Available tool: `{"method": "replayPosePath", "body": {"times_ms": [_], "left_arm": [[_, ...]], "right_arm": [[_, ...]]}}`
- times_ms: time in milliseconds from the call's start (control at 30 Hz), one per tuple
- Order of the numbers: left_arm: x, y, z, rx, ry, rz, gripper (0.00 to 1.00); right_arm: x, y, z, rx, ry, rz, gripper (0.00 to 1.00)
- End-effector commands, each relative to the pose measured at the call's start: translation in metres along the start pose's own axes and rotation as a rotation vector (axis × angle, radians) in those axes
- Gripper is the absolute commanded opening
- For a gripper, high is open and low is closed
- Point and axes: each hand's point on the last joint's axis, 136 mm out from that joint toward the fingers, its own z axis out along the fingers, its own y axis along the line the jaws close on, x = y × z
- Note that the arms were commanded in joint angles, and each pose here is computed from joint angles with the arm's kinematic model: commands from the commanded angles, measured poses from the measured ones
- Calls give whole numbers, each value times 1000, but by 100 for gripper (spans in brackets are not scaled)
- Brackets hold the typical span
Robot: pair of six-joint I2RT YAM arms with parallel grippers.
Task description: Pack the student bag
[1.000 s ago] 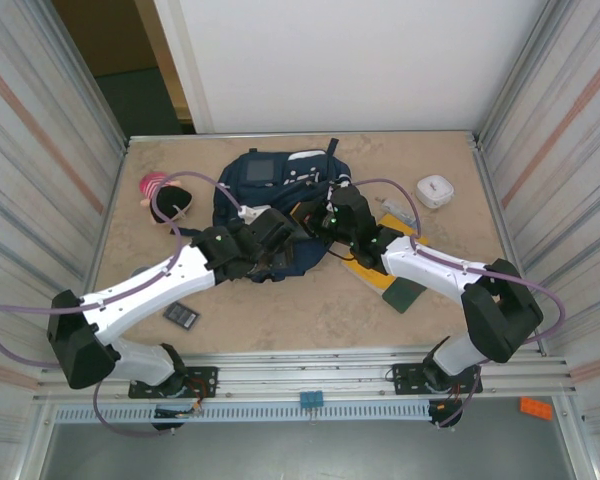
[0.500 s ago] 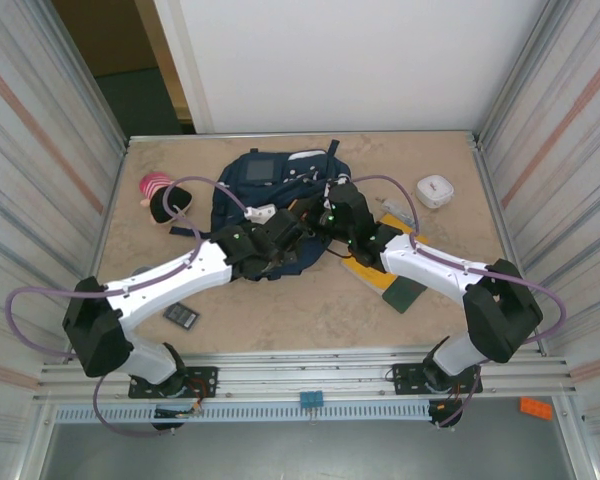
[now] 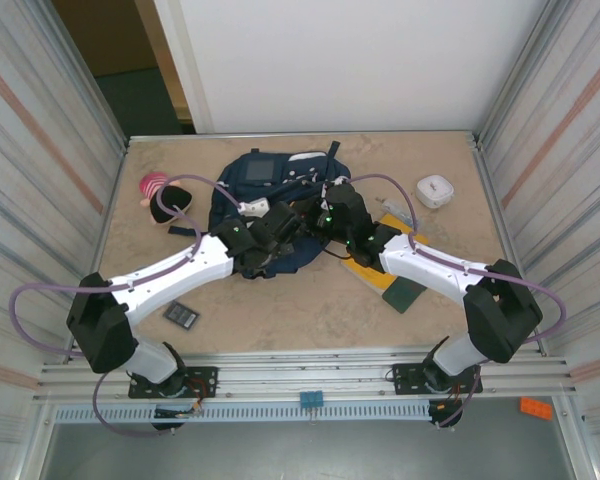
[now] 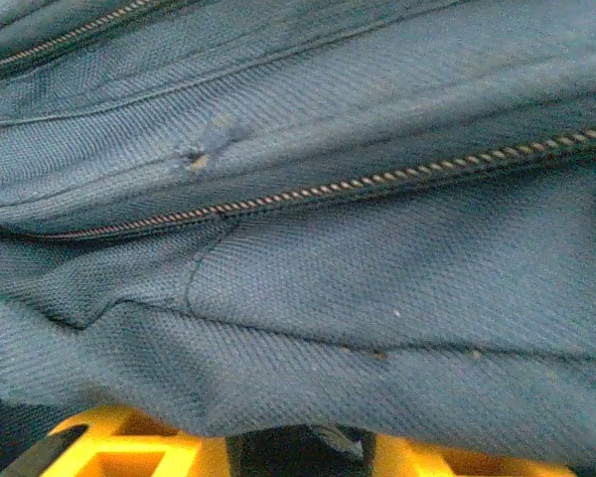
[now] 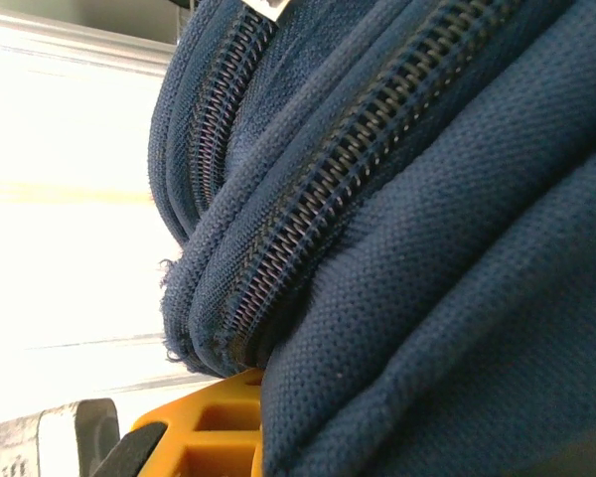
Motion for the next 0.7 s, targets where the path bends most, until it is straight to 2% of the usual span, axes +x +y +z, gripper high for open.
{"method": "replayPosePath", "body": {"times_ms": [0, 200, 367, 533, 667], "left_arm": [[-14, 3, -2, 19, -47, -28, 25], [-12, 7, -4, 44, -16, -22, 10], [-7, 2, -6, 149, 26, 6, 0], [-6, -6, -14, 307, 56, -14, 0], [-4, -14, -16, 408, 59, -27, 0]], "right_arm": [[-4, 57, -16, -142, -12, -78, 0], [0, 47, -20, -103, 0, -118, 0], [0, 38, -22, -72, 21, -183, 0], [4, 25, -23, -67, 64, -264, 0], [15, 36, -25, -187, 113, -348, 0]]}}
